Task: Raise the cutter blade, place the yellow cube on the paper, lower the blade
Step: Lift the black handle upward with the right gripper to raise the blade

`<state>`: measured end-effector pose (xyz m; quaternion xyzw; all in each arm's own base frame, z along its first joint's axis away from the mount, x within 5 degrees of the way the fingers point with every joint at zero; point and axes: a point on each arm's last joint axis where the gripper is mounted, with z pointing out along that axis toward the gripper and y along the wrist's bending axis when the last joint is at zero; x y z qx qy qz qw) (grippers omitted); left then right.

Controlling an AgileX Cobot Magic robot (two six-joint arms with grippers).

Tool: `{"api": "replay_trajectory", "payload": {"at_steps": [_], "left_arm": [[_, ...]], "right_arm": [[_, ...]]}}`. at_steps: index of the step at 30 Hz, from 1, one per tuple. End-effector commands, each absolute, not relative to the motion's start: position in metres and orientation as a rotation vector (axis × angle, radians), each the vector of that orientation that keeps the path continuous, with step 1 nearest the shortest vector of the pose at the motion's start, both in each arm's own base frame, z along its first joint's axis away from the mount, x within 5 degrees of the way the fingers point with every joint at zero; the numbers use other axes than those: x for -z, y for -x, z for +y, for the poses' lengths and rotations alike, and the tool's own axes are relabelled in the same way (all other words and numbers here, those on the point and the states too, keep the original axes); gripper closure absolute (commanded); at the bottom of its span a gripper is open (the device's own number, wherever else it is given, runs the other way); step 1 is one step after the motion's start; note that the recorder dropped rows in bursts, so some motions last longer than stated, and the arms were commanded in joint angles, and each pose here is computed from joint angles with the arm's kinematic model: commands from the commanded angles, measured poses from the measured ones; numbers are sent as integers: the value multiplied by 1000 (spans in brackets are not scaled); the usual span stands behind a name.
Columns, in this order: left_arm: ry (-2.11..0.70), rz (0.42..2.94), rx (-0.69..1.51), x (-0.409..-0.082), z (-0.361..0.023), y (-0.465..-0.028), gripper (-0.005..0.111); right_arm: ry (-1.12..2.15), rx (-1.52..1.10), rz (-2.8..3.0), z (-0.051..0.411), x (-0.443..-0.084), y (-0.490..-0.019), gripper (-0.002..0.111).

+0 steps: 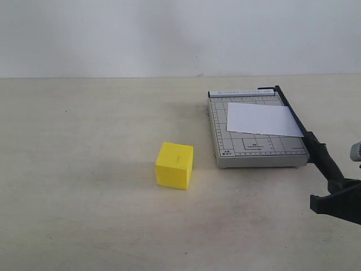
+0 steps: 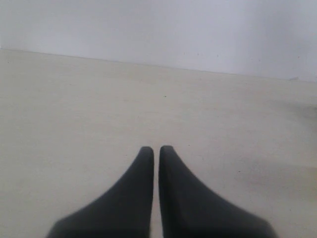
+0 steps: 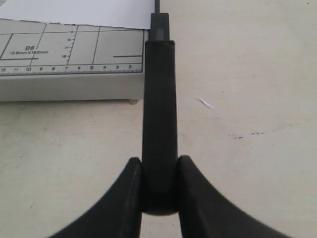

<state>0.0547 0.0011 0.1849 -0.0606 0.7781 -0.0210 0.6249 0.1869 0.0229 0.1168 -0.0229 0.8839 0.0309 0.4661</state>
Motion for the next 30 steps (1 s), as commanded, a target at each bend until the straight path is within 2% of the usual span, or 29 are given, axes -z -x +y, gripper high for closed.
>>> {"api": "replay_trajectory", "payload": {"at_steps": [1, 18, 30], "left_arm": [[141, 1766, 43, -187, 2, -55, 102], [141, 1766, 43, -187, 2, -55, 102], [141, 1766, 43, -187, 2, -55, 102]], "right_arm": [[55, -83, 2097, 23, -123, -191, 108], [48, -117, 1821, 24, -171, -187, 108], [45, -123, 1710, 23, -186, -185, 108]]}}
